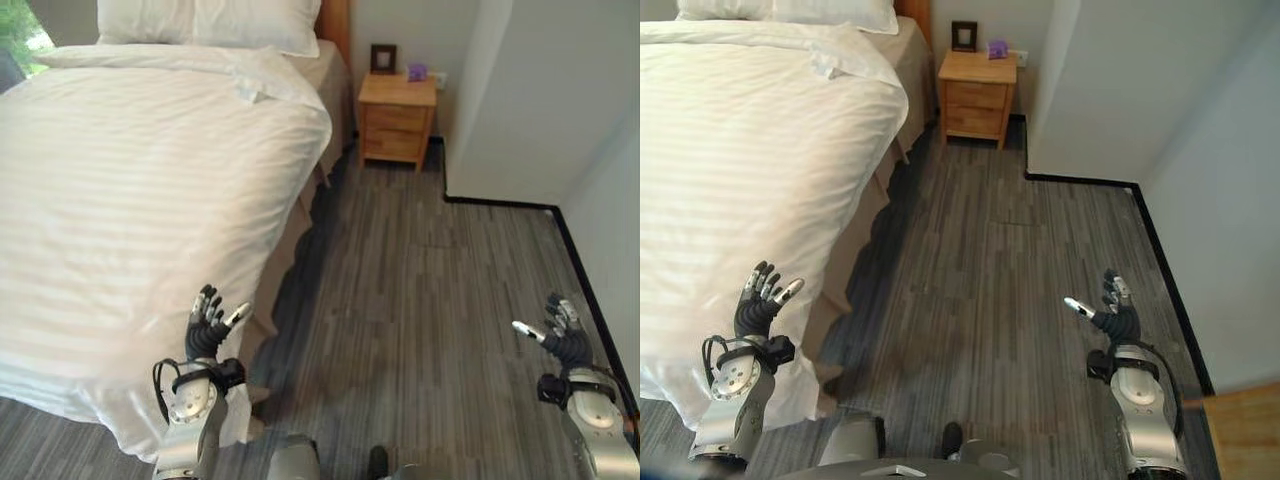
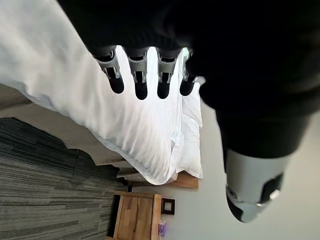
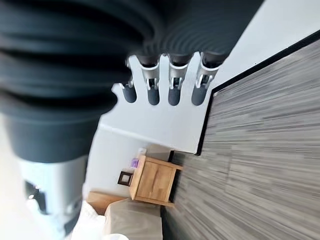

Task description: Making the bed.

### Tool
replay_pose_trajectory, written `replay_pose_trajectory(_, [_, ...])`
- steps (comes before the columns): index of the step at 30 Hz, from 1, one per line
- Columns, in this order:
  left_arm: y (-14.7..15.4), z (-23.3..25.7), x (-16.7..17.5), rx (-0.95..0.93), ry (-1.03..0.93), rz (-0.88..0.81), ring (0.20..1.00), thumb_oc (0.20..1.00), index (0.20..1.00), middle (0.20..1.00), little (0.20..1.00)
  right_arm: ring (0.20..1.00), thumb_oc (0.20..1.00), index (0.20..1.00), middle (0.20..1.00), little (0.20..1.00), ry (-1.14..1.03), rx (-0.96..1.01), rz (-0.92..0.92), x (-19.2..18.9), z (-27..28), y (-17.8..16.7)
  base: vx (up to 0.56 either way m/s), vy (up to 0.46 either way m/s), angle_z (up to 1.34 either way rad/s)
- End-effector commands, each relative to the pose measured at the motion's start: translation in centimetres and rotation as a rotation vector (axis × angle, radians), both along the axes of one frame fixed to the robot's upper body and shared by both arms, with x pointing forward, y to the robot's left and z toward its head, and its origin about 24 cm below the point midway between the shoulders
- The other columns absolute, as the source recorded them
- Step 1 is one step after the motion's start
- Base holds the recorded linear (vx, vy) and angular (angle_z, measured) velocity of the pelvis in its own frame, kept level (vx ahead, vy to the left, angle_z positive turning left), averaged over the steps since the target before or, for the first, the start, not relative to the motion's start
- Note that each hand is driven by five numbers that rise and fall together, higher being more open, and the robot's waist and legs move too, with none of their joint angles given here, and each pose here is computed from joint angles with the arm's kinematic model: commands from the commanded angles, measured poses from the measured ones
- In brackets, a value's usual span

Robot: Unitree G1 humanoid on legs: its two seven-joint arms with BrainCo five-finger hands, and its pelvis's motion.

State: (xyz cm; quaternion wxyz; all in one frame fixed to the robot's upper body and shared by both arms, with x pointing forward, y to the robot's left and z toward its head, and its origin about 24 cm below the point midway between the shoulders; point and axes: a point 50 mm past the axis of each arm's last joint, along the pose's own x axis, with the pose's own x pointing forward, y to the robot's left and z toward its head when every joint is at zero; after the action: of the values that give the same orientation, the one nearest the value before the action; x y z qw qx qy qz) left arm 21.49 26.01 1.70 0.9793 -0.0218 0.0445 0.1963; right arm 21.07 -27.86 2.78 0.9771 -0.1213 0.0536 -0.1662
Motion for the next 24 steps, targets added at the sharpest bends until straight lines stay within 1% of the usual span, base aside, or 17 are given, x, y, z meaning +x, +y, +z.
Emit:
replay_pose_trajectory(1, [0.9, 3.4, 0.8, 0.035, -0.176, 0.006, 1.0, 1.0, 1.0, 1.0, 1.0, 1.0, 1.0, 1.0, 1.0, 1.0, -0.146, -0.073, 0.044, 1.2, 3.4, -0.4, 0.45, 0.067, -0.18])
replay_pose_trajectory(3, [0.8, 2.3, -0.2, 0.016, -0.142, 0.012, 1.0, 1.0, 1.0, 1.0, 1.0, 1.0, 1.0, 1.0, 1.0, 1.0, -0.126, -0.124, 0.106, 1.7, 3.5, 0.3, 0.73, 0.038, -0.22])
replay_pose_trajectory(5, [1.0, 2.0, -0.5, 0.021, -0.127, 0.029, 1.0, 1.0, 1.0, 1.0, 1.0, 1.0, 1.0, 1.0, 1.0, 1.0, -0.127, -0.125, 0.111, 1.9, 3.5, 0.4, 0.59, 0.037, -0.49])
replay_pose_trajectory(6, [1.7, 1.5, -1.4, 0.034, -0.096, 0.059, 1.0, 1.0, 1.0, 1.0, 1.0, 1.0, 1.0, 1.0, 1.0, 1.0, -0.142, -0.099, 0.133, 2.2, 3.7, 1.0, 0.59, 0.09, -0.3])
replay_pose_trajectory(9, [2.2, 1.8, -1.9, 0.052, -0.109, 0.085, 1.0, 1.0, 1.0, 1.0, 1.0, 1.0, 1.0, 1.0, 1.0, 1.0, -0.158, -0.064, 0.174, 2.5, 3.5, 2.6, 0.56, 0.098, -0.44])
replay_pose_trajectory(11, [1.9, 2.2, -1.6, 0.036, -0.131, 0.086, 1.0, 1.0, 1.0, 1.0, 1.0, 1.0, 1.0, 1.0, 1.0, 1.0, -0.156, -0.062, 0.194, 2.7, 3.4, 3.1, 0.48, 0.188, -0.49])
replay_pose_trajectory(12, [0.9, 2.4, -1.1, 0.012, -0.155, 0.048, 1.0, 1.0, 1.0, 1.0, 1.0, 1.0, 1.0, 1.0, 1.0, 1.0, -0.166, -0.049, 0.235, 2.9, 3.7, 3.9, 0.58, 0.269, -0.12])
replay_pose_trajectory(14, [0.9, 2.4, -1.1, 0.011, -0.156, 0.048, 1.0, 1.0, 1.0, 1.0, 1.0, 1.0, 1.0, 1.0, 1.0, 1.0, -0.166, -0.05, 0.235, 2.9, 3.7, 3.9, 0.36, 0.155, 0.25])
replay_pose_trajectory(16, [0.4, 2.2, -0.6, 0.027, -0.133, 0.003, 1.0, 1.0, 1.0, 1.0, 1.0, 1.0, 1.0, 1.0, 1.0, 1.0, -0.154, -0.076, 0.26, 3.2, 3.8, 4.2, 0.59, 0.168, 0.14])
replay_pose_trajectory(20, [1.0, 2.9, -0.4, 0.029, -0.159, 0.026, 1.0, 1.0, 1.0, 1.0, 1.0, 1.0, 1.0, 1.0, 1.0, 1.0, -0.201, -0.004, 0.277, 3.8, 4.3, 5.0, 0.43, 0.026, 0.48])
replay_pose_trajectory(21, [1.5, 3.2, -0.6, 0.037, -0.171, 0.045, 1.0, 1.0, 1.0, 1.0, 1.0, 1.0, 1.0, 1.0, 1.0, 1.0, -0.213, 0.057, 0.278, 3.9, 4.2, 5.2, 0.67, -0.132, 0.32])
replay_pose_trajectory(24, [2.4, 3.5, -0.9, 0.052, -0.181, 0.098, 1.0, 1.0, 1.0, 1.0, 1.0, 1.0, 1.0, 1.0, 1.0, 1.0, -0.186, 0.109, 0.254, 3.3, 3.3, 5.2, 0.68, -0.232, 0.3])
